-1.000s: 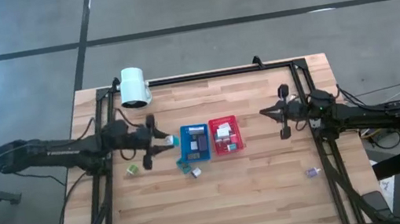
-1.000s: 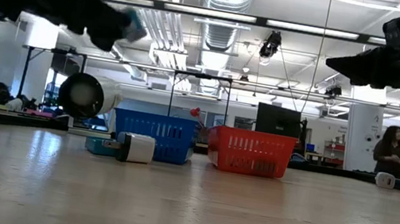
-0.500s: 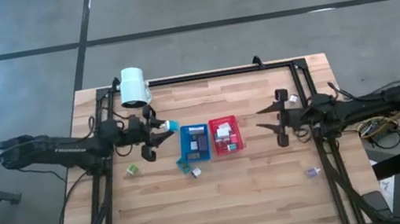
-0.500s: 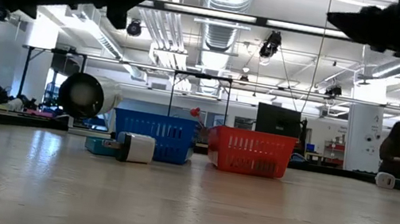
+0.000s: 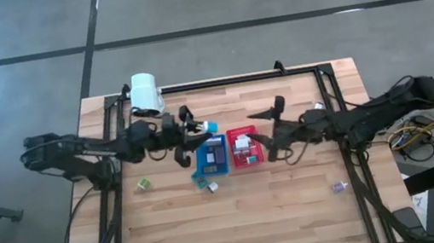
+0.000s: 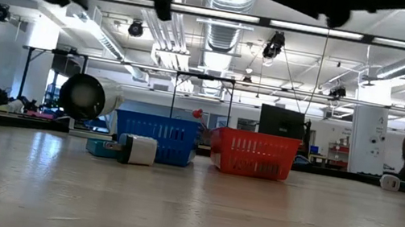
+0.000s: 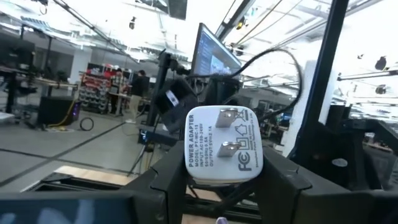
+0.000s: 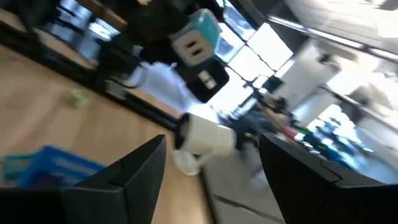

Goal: Pick & Place Office items
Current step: Put the light blue adaptor charger into the red bin

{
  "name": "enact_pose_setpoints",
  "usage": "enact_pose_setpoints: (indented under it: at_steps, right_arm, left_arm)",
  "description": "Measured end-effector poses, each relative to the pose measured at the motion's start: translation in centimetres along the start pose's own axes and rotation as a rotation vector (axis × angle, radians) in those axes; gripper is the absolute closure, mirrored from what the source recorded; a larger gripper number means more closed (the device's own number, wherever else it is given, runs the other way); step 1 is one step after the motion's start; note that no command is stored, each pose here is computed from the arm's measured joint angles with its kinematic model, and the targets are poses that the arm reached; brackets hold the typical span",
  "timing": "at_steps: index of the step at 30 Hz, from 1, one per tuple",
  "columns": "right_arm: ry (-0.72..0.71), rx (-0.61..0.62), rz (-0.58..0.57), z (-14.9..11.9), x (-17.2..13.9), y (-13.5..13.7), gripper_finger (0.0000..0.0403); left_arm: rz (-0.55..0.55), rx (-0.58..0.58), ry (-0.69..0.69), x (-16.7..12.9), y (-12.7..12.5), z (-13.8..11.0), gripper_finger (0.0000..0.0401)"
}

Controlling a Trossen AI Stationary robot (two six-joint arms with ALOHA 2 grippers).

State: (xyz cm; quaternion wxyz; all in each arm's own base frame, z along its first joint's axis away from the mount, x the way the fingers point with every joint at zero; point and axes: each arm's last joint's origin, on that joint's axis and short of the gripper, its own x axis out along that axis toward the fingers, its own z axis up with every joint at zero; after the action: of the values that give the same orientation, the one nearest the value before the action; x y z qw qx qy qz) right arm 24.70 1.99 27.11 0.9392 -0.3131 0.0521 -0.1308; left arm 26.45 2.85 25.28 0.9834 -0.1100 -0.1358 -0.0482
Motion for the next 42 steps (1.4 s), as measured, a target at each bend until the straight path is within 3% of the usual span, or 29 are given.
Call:
enact_pose_setpoints:
  at_steps: [5,10,24,42]
  right_arm:
    - [0.005,-0.064,-0.046,1.3,2.5,0.3,0.0149]
    - [0.03,-0.089,-0.083,1.0,3.6,0.9,0.0149]
    - [-0.052,-0.111,-0.123,1.4,3.1,1.6,0.0149]
    - [-0.011,-0.132,-0.154,1.2,3.3,1.7,0.0159]
  left_arm:
    - [-0.001,-0.04,0.01,3.0,0.6,-0.5,0.0257]
    - [-0.005,-0.066,0.007,4.8,1.0,-1.0,0.0257]
    - [0.015,-0.146,-0.05,6.1,1.5,-2.4,0.0257]
    - [0.007,-0.181,-0.013,7.3,1.4,-3.9,0.0257]
